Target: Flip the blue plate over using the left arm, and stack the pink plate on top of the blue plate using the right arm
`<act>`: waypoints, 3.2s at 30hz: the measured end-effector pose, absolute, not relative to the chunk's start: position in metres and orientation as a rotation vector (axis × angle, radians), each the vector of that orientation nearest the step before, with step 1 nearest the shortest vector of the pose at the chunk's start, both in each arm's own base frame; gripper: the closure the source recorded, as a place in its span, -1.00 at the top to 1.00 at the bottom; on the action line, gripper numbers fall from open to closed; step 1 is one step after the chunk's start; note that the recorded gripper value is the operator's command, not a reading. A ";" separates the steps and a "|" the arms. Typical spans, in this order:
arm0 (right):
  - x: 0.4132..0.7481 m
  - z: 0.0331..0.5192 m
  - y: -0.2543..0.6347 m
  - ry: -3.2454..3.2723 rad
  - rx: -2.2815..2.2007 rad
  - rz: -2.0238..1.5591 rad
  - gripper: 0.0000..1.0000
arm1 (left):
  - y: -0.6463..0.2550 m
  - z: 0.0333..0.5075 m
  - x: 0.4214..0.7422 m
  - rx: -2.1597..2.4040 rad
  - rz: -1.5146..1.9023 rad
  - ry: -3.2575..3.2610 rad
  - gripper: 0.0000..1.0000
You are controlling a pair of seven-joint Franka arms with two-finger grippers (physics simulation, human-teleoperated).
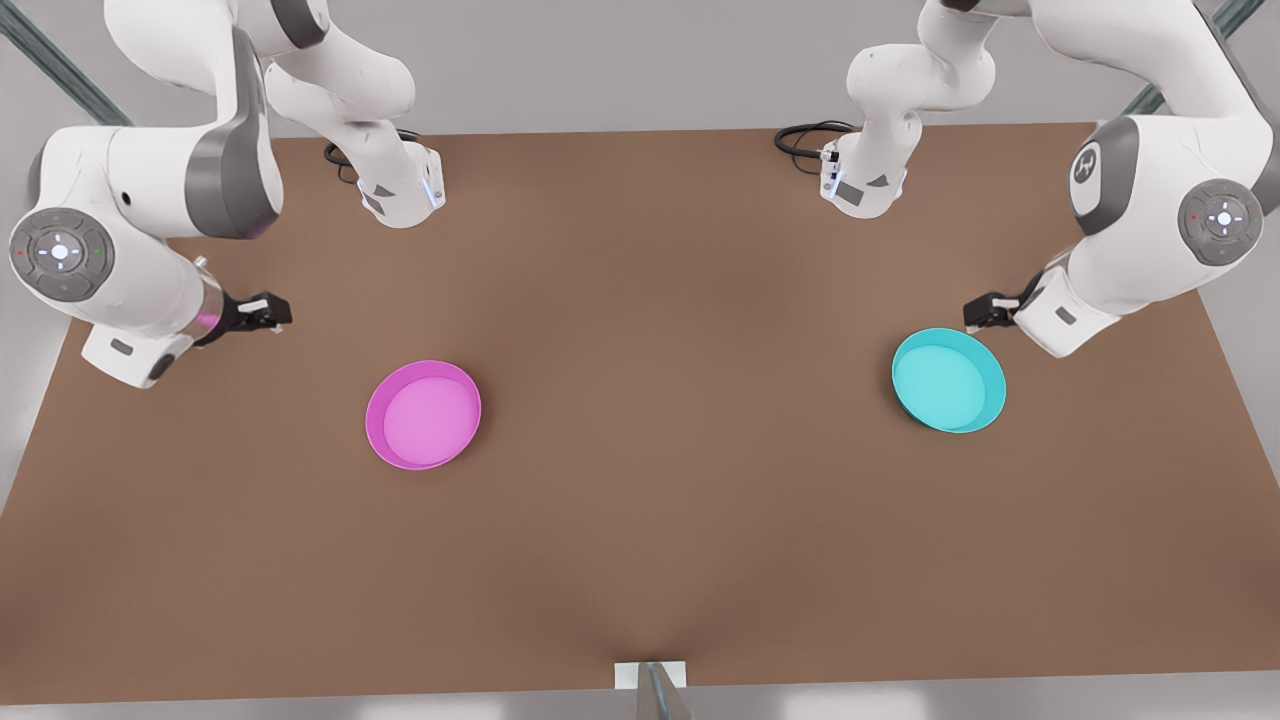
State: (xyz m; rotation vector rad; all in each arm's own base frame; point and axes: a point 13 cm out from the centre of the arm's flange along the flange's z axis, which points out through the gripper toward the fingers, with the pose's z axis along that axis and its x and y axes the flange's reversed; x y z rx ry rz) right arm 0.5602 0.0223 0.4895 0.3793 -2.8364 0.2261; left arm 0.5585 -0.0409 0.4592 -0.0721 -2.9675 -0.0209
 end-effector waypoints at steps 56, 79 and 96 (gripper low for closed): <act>0.594 0.446 0.027 -2.867 0.314 0.190 1.00 | 0.168 0.043 0.535 -0.607 0.481 -2.779 -0.27; 0.615 0.428 -0.002 -2.887 0.241 0.152 1.00 | 0.002 0.286 0.716 -1.048 -0.092 -3.037 -0.57; 0.617 0.432 -0.017 -2.910 0.199 0.119 1.00 | -0.348 0.351 0.685 -1.023 -2.009 -2.858 -0.57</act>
